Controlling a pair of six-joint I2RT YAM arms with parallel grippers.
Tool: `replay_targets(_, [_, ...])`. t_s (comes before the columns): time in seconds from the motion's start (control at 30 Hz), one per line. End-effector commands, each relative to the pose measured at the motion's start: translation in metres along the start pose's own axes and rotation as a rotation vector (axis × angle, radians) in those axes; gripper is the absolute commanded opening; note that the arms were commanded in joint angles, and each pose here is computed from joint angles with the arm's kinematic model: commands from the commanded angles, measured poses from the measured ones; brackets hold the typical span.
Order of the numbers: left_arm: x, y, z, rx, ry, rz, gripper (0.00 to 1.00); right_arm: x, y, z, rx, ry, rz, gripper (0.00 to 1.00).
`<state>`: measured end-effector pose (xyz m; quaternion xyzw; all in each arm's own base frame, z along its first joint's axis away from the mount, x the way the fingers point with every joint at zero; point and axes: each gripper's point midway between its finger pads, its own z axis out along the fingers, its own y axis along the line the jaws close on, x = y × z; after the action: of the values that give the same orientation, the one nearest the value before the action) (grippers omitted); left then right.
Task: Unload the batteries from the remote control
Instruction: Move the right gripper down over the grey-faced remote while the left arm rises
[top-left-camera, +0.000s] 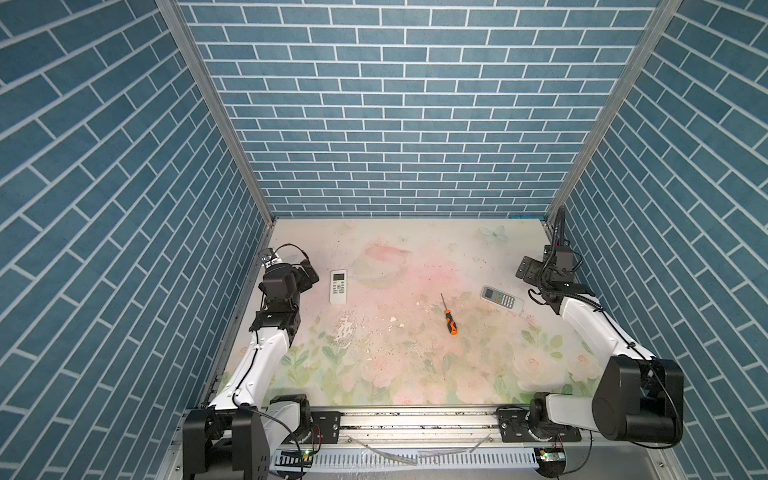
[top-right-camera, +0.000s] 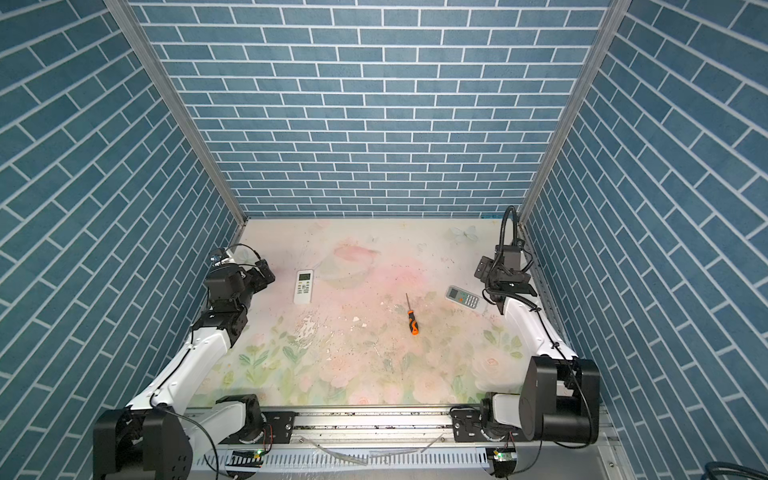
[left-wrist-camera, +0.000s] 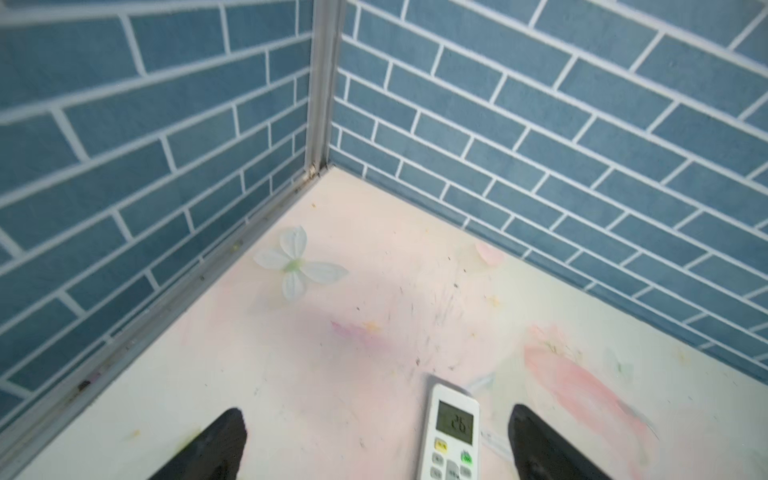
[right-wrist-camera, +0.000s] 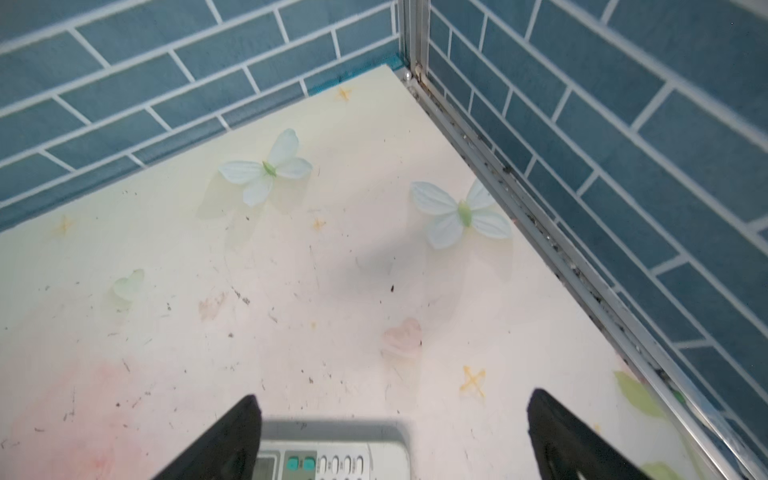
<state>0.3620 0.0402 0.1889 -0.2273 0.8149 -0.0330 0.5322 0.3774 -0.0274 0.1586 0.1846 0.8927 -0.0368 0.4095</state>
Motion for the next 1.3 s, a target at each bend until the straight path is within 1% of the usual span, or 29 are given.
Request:
replay_targets(0.0, [0.033, -0.013, -0.006, 0.056, 0.192, -0.004, 1.0, 0.028, 0.01, -0.026, 0.047, 0.134, -0.096, 0.99])
replay_targets(0.03, [0.035, -0.017, -0.008, 0.064, 0.214, 0.015, 1.0, 0.033, 0.013, -0.031, 0.059, 0.144, -0.151, 0.99])
replay_targets(0.1, [0.036, -0.038, -0.014, 0.103, 0.238, 0.072, 1.0, 0.042, 0.017, -0.037, 0.079, 0.167, -0.213, 0.99])
replay_targets(0.13, [0.038, -0.052, -0.017, 0.137, 0.244, 0.11, 1.0, 0.047, 0.019, -0.038, 0.077, 0.181, -0.238, 0.99])
replay_targets(0.23, [0.043, -0.082, -0.029, 0.173, 0.261, 0.201, 1.0, 0.061, 0.019, -0.037, 0.078, 0.228, -0.287, 0.99])
replay_targets(0.37, [0.054, -0.108, -0.042, 0.261, 0.31, 0.196, 1.0, 0.077, 0.024, -0.036, 0.066, 0.282, -0.389, 0.99])
replay_targets(0.47, [0.06, -0.114, -0.049, 0.279, 0.325, 0.183, 1.0, 0.087, 0.023, -0.036, 0.075, 0.32, -0.455, 0.99])
replay_targets(0.57, [0.063, -0.123, -0.057, 0.305, 0.338, 0.195, 1.0, 0.094, 0.019, -0.032, 0.094, 0.35, -0.502, 0.99])
replay_targets(0.73, [0.069, -0.131, -0.062, 0.306, 0.344, 0.228, 1.0, 0.099, 0.024, -0.025, 0.093, 0.39, -0.537, 0.99])
replay_targets(0.87, [0.073, -0.135, -0.061, 0.307, 0.358, 0.239, 1.0, 0.107, 0.018, -0.014, 0.155, 0.43, -0.597, 0.99])
replay_targets(1.27, [0.07, -0.141, -0.056, 0.304, 0.365, 0.266, 1.0, 0.112, 0.027, 0.021, 0.207, 0.459, -0.639, 0.99])
